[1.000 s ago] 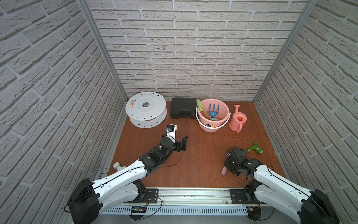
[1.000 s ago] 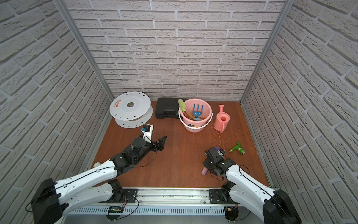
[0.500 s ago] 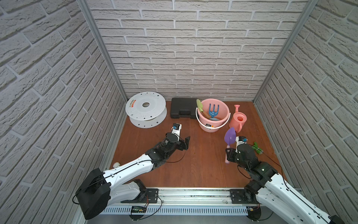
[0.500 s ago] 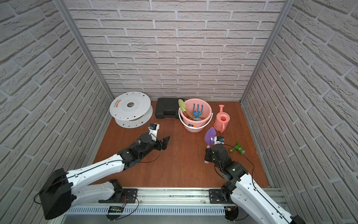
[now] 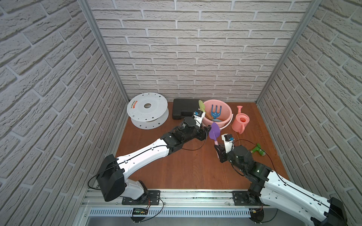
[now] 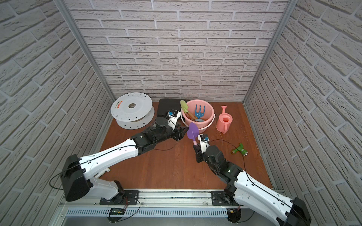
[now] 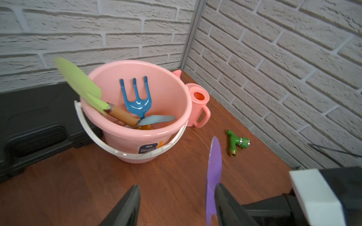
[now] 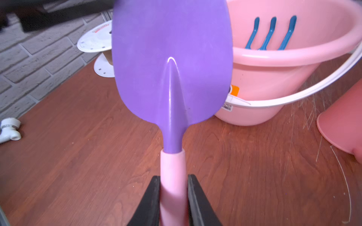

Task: Organize the gardening tools
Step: Pick up the gardening tool from the center of the board.

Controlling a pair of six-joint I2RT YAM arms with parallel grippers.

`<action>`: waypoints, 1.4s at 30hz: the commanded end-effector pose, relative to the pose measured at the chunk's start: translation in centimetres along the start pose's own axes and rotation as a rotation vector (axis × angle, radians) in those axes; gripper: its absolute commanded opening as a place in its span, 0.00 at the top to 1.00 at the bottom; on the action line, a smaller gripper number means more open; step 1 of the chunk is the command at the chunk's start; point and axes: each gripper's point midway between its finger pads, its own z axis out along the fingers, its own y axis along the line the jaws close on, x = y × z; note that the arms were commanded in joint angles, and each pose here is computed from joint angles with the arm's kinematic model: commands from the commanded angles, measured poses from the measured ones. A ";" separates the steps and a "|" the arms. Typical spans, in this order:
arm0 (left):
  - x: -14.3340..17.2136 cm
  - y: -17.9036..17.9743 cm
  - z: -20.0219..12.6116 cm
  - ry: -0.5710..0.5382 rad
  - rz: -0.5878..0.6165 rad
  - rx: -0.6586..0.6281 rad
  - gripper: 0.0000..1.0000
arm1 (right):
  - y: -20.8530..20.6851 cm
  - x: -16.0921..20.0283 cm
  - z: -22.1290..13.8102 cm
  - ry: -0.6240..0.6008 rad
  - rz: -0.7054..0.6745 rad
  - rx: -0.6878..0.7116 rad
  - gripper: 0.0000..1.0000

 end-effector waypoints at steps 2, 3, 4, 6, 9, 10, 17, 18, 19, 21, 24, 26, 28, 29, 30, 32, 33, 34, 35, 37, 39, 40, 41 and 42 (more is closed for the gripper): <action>1.9 -2.2 1.5 0.083 0.078 0.049 0.43 | 0.0 -1.6 -0.8 -0.093 -0.001 -0.004 0.97; 2.0 -2.3 1.8 0.088 0.084 0.044 0.44 | 0.1 -1.6 -0.9 -0.097 0.003 -0.012 0.97; 1.9 -2.2 1.9 0.089 0.086 0.035 0.44 | 0.2 -1.7 -1.0 -0.102 0.005 -0.024 0.97; 1.8 -2.0 2.3 0.094 0.090 0.020 0.48 | 0.5 -1.7 -1.1 -0.106 0.007 -0.039 0.97; 1.3 -2.0 2.4 0.084 0.095 0.012 0.52 | 0.6 -1.7 -1.2 -0.107 0.013 -0.048 0.97; 1.1 -1.9 2.3 0.078 0.096 0.008 0.54 | 0.6 -1.6 -1.2 -0.106 0.015 -0.052 0.97; -0.9 -2.2 1.5 0.039 0.110 0.007 0.61 | 0.7 -1.4 -1.1 -0.098 0.017 -0.058 0.97; -1.1 -2.1 1.4 0.038 0.114 0.003 0.63 | 0.7 -1.4 -1.1 -0.097 0.018 -0.060 0.97; -1.2 -2.0 1.5 0.039 0.116 0.000 0.67 | 0.7 -1.4 -1.1 -0.097 0.017 -0.060 0.97; -1.4 -2.0 1.5 0.036 0.116 0.000 0.75 | 0.8 -1.4 -1.1 -0.098 0.017 -0.063 0.97; -1.8 -2.0 1.5 0.035 0.125 -0.001 0.89 | 0.8 -1.4 -1.0 -0.097 0.018 -0.061 0.97; -2.2 -2.1 1.4 0.031 0.129 0.000 1.00 | 0.7 -1.3 -1.0 -0.097 0.018 -0.055 0.97; -2.7 -2.2 1.3 0.024 0.138 -0.003 1.00 | 0.4 -1.3 -1.0 -0.098 0.024 -0.040 0.95; -3.0 -2.2 1.3 0.021 0.145 -0.006 1.00 | 0.0 -1.4 -1.0 -0.099 0.029 -0.018 0.88; -3.4 -2.2 1.2 0.015 0.151 -0.011 1.00 | -0.4 -1.4 -1.1 -0.100 0.035 0.006 0.77; -4.4 -2.1 1.0 -0.004 0.181 -0.030 1.00 | -1.3 -1.5 -1.2 -0.103 0.047 0.056 0.54; -5.1 -2.0 0.9 -0.022 0.199 -0.045 1.00 | -1.7 -1.5 -1.3 -0.102 0.053 0.076 0.47; -5.8 -1.7 0.8 -0.041 0.218 -0.065 1.00 | -2.0 -1.5 -1.4 -0.104 0.059 0.095 0.41; -6.7 -1.6 0.8 -0.066 0.237 -0.078 1.00 | -2.3 -1.5 -1.5 -0.105 0.064 0.111 0.35; -8.6 -1.3 0.7 -0.118 0.275 -0.114 1.00 | -2.8 -1.6 -1.7 -0.109 0.075 0.141 0.23; -10.5 -0.9 1.0 -0.163 0.314 -0.152 1.00 | -3.4 -1.7 -2.0 -0.114 0.086 0.170 0.13; -11.6 -0.7 1.0 -0.189 0.330 -0.174 1.00 | -3.6 -1.8 -2.2 -0.115 0.087 0.183 0.10; -12.7 -0.5 1.2 -0.222 0.344 -0.193 1.00 | -3.8 -1.9 -2.4 -0.119 0.091 0.190 0.09; -13.6 -0.3 1.5 -0.247 0.359 -0.213 1.00 | -3.8 -1.9 -2.5 -0.122 0.091 0.191 0.09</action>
